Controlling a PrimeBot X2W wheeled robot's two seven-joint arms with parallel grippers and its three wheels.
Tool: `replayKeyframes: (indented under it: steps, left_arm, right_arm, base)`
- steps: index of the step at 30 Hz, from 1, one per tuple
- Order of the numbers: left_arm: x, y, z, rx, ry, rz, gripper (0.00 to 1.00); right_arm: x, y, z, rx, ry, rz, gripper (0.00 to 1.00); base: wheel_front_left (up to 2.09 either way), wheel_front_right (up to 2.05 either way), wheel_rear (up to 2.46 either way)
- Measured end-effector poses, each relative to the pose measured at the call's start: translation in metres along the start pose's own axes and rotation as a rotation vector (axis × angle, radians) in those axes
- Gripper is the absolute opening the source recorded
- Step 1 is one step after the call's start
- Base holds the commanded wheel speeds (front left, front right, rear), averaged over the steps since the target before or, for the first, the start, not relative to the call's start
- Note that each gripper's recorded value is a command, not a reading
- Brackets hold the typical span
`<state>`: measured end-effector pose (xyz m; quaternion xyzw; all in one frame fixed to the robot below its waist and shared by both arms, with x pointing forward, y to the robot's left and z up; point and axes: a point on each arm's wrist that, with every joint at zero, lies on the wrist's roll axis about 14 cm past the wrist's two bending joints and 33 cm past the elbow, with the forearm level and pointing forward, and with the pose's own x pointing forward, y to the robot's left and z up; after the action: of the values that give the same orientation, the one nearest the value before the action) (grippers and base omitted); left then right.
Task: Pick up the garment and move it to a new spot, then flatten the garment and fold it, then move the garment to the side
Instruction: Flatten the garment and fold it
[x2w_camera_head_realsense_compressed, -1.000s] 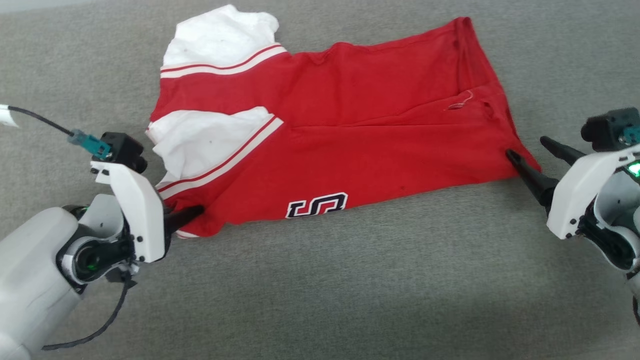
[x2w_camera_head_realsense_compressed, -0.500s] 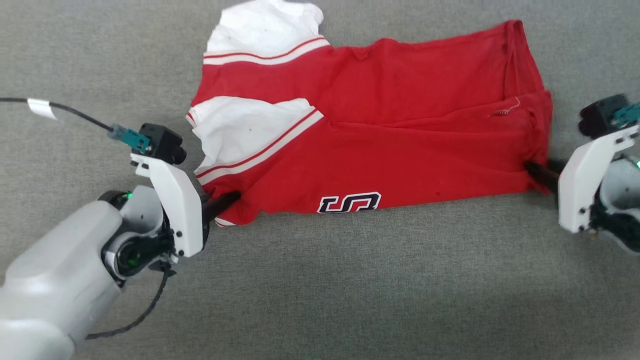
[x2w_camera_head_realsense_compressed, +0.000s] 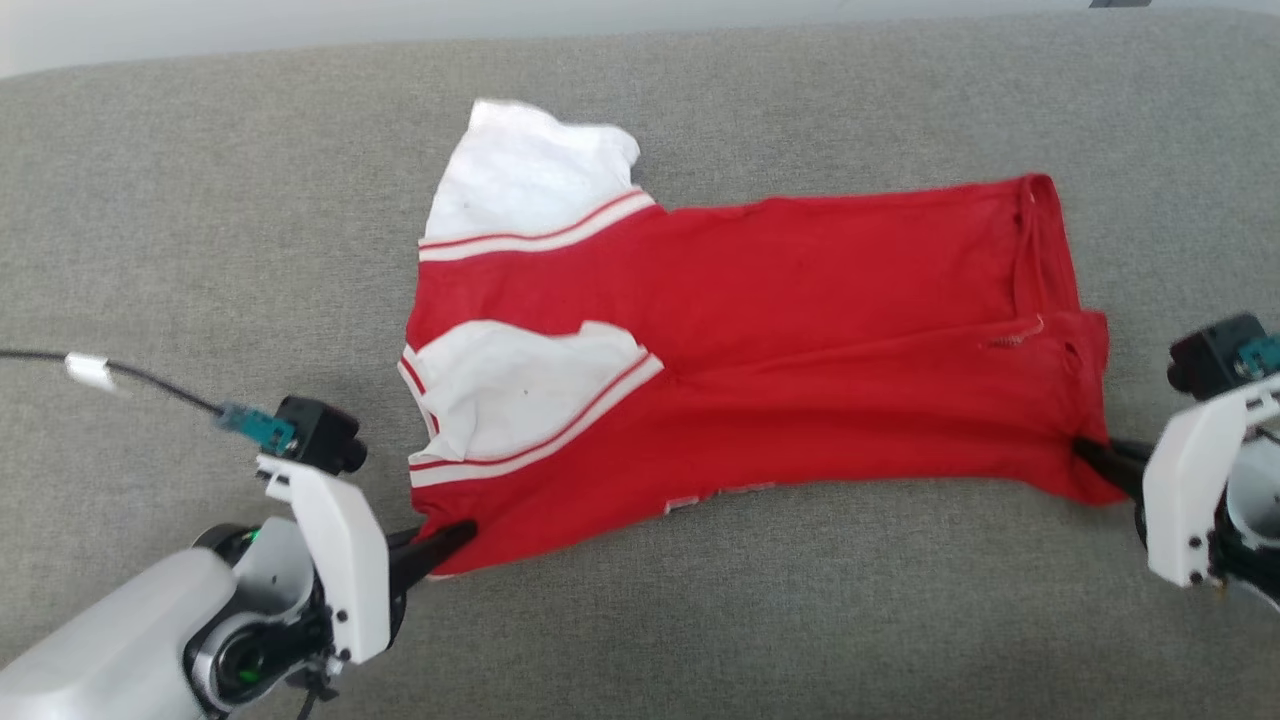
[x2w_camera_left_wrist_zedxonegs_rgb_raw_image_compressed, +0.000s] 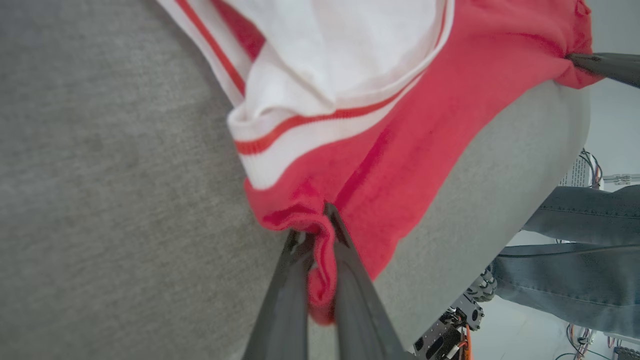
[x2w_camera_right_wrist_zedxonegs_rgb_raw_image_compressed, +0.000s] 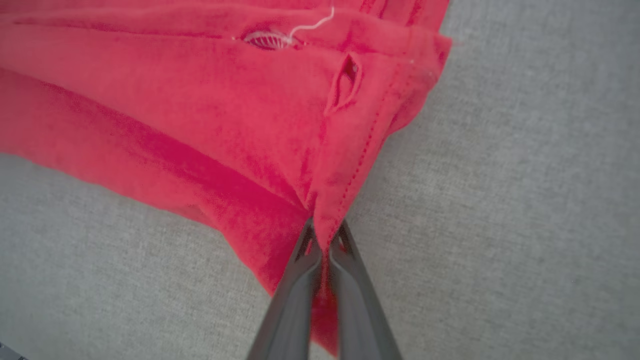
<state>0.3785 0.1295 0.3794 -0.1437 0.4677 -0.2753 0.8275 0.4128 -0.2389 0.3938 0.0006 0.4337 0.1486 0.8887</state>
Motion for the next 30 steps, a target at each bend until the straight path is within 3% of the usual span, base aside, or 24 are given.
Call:
replayKeyframes:
  steps: [3, 4, 5, 6, 7, 8, 12, 18, 25, 30]
  left_arm:
    - [-0.006, 0.0, -0.003, -0.003, -0.013, 0.01, 0.0]
    - [-0.007, 0.0, -0.004, -0.005, -0.017, 0.013, 0.0]
    - [-0.008, -0.001, -0.003, -0.008, -0.028, 0.017, 0.0]
    - [-0.009, -0.001, -0.003, -0.009, -0.032, 0.018, 0.32]
    - [-0.01, -0.002, -0.002, -0.008, -0.041, 0.015, 0.59]
    - [-0.01, -0.004, 0.001, -0.006, -0.061, 0.012, 1.0]
    - [-0.014, -0.004, 0.017, 0.002, -0.147, 0.021, 1.0]
    - [-0.024, 0.006, 0.067, 0.02, -0.369, 0.061, 1.0]
    - [-0.026, 0.019, 0.159, 0.119, -0.676, 0.131, 1.0]
    - [-0.003, 0.025, 0.208, 0.182, -0.719, 0.17, 1.0]
  right_arm:
    - [-0.003, 0.001, -0.008, 0.009, 0.008, 0.004, 0.12]
    - [-0.004, 0.0, -0.007, 0.012, 0.005, 0.004, 0.27]
    - [-0.005, 0.0, -0.005, 0.008, -0.012, 0.0, 0.65]
    - [-0.006, -0.001, -0.001, 0.006, -0.035, -0.003, 1.0]
    - [-0.007, -0.001, 0.004, 0.018, -0.06, -0.005, 1.0]
    - [-0.007, -0.002, 0.008, 0.026, -0.085, -0.009, 1.0]
    - [-0.016, -0.007, 0.027, 0.03, -0.227, -0.041, 1.0]
    - [-0.045, -0.012, 0.068, -0.022, -0.572, -0.119, 1.0]
    - [-0.068, -0.005, 0.079, 0.108, -0.856, -0.176, 1.0]
    - [-0.079, -0.006, 0.081, 0.211, -0.982, -0.231, 1.0]
  base:
    - [0.0, 0.0, 0.0]
    - [0.0, 0.0, 0.0]
    - [0.0, 0.0, 0.0]
    - [0.0, 0.0, 0.0]
    - [0.0, 0.0, 0.0]
    - [0.0, 0.0, 0.0]
    - [0.0, 0.0, 0.0]
    - [0.0, 0.0, 0.0]
    - [0.0, 0.0, 0.0]
    - [0.0, 0.0, 0.0]
